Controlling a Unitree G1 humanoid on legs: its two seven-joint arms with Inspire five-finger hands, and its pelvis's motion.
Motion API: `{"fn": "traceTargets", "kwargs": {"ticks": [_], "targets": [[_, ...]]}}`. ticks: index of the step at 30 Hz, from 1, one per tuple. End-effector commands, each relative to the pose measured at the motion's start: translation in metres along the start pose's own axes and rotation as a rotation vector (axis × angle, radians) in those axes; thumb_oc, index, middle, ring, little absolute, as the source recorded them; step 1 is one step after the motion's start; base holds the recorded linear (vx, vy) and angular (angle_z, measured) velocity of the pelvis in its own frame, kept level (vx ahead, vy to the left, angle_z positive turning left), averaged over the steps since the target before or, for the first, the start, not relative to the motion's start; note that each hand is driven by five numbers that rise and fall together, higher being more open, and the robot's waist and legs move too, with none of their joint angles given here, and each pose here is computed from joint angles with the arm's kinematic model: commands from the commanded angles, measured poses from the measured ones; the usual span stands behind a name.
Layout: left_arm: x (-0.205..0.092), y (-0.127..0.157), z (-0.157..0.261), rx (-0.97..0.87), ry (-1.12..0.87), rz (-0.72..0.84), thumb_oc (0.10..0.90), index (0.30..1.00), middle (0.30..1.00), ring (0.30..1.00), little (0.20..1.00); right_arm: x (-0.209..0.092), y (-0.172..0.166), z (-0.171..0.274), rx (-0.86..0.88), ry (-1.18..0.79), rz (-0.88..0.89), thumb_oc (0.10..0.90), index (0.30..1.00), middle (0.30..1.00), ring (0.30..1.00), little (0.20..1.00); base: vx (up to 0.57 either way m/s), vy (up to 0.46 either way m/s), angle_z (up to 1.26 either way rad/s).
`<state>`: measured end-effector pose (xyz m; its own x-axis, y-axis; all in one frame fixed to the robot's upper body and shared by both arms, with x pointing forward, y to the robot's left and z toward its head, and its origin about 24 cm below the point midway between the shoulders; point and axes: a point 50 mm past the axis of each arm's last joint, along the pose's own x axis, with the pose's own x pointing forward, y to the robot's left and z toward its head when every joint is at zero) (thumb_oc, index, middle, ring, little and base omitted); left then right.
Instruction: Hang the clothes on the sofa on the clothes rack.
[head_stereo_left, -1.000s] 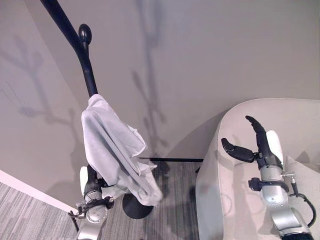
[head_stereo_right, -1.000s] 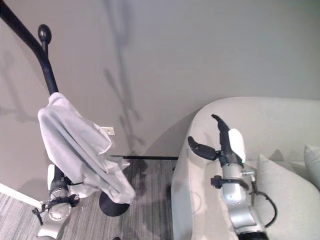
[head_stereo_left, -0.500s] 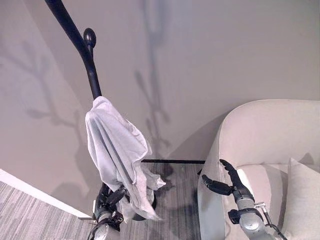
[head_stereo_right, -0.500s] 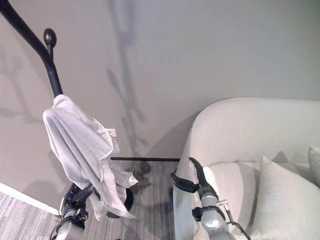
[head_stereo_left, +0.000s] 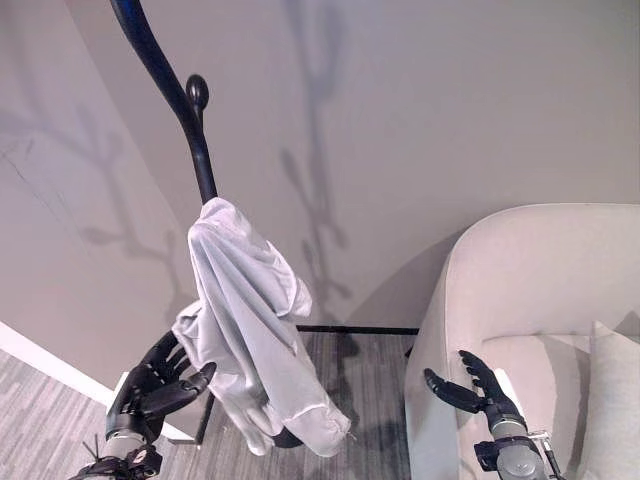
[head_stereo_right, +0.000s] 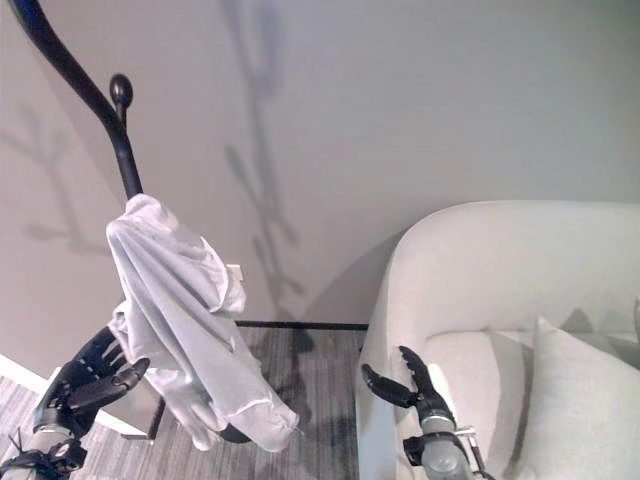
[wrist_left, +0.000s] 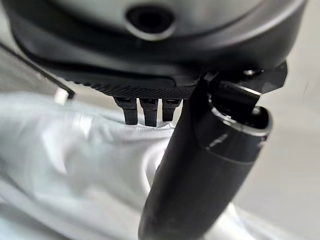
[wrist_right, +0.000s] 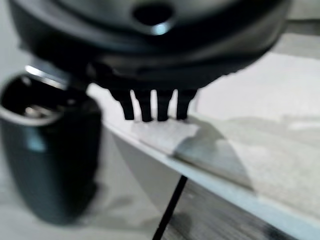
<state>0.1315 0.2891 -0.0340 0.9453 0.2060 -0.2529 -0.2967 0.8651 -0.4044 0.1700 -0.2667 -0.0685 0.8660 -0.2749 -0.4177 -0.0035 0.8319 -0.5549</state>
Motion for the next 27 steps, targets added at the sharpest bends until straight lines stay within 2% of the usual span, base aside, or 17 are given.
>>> {"fn": "traceTargets", "kwargs": {"ticks": [1, 4, 7, 8, 13, 20, 21, 22, 24, 27], "targets": [[0.020, -0.006, -0.020, -0.272, -0.082, 0.084, 0.800, 0.900, 0.900, 0.900, 0.900, 0.011, 0.019, 0.011, 0.026, -0.003, 0.074, 0.800, 0.900, 0.900, 0.900, 0.900, 0.00, -0.026, 0.06], [0.011, 0.002, -0.053, -0.309, 0.030, 0.227, 0.800, 0.900, 0.900, 0.900, 0.900, 0.011, 0.023, 0.004, 0.018, 0.038, 0.073, 0.800, 0.900, 0.900, 0.900, 0.900, -0.01, -0.021, 0.05], [0.006, 0.005, -0.068, -0.332, 0.088, 0.282, 0.800, 0.900, 0.900, 0.900, 0.900, 0.011, 0.025, 0.001, 0.017, 0.061, 0.076, 0.800, 0.900, 0.900, 0.900, 0.900, 0.00, -0.014, 0.14], [-0.002, 0.006, -0.087, -0.334, 0.178, 0.338, 0.800, 0.900, 0.900, 0.900, 0.900, 0.011, 0.029, -0.002, 0.014, 0.085, 0.083, 0.800, 0.900, 0.900, 0.900, 0.900, 0.00, -0.013, 0.22], [-0.018, 0.006, -0.121, -0.369, 0.333, 0.413, 0.800, 0.900, 0.900, 0.900, 0.900, 0.009, 0.040, -0.011, 0.016, 0.142, 0.111, 0.800, 0.900, 0.900, 0.900, 0.900, 0.00, -0.008, 0.04], [-0.017, 0.006, -0.121, -0.369, 0.332, 0.412, 0.800, 0.900, 0.900, 0.900, 0.900, 0.009, 0.040, -0.011, 0.016, 0.141, 0.111, 0.800, 0.900, 0.900, 0.900, 0.900, 0.00, -0.005, 0.01], [-0.036, 0.010, -0.140, -0.441, 0.402, 0.506, 0.800, 0.900, 0.900, 0.900, 0.900, 0.002, 0.048, -0.026, 0.024, 0.221, 0.130, 0.800, 0.900, 0.900, 0.900, 0.900, 0.02, -0.062, 0.00], [-0.069, 0.022, -0.163, -0.480, 0.509, 0.743, 0.800, 0.900, 0.900, 0.900, 0.900, -0.007, 0.060, -0.047, 0.043, 0.347, 0.150, 0.800, 0.900, 0.900, 0.900, 0.900, 0.01, -0.063, 0.00], [-0.079, 0.026, -0.168, -0.454, 0.563, 0.852, 0.800, 0.900, 0.900, 0.900, 0.900, -0.014, 0.070, -0.058, 0.028, 0.431, 0.184, 0.800, 0.900, 0.900, 0.900, 0.900, 0.00, 0.000, 0.00], [-0.079, 0.025, -0.170, -0.378, 0.615, 0.850, 0.800, 0.900, 0.900, 0.900, 0.900, -0.020, 0.076, -0.066, 0.004, 0.481, 0.214, 0.800, 0.900, 0.900, 0.900, 0.900, 0.00, 0.000, 0.07]]}}
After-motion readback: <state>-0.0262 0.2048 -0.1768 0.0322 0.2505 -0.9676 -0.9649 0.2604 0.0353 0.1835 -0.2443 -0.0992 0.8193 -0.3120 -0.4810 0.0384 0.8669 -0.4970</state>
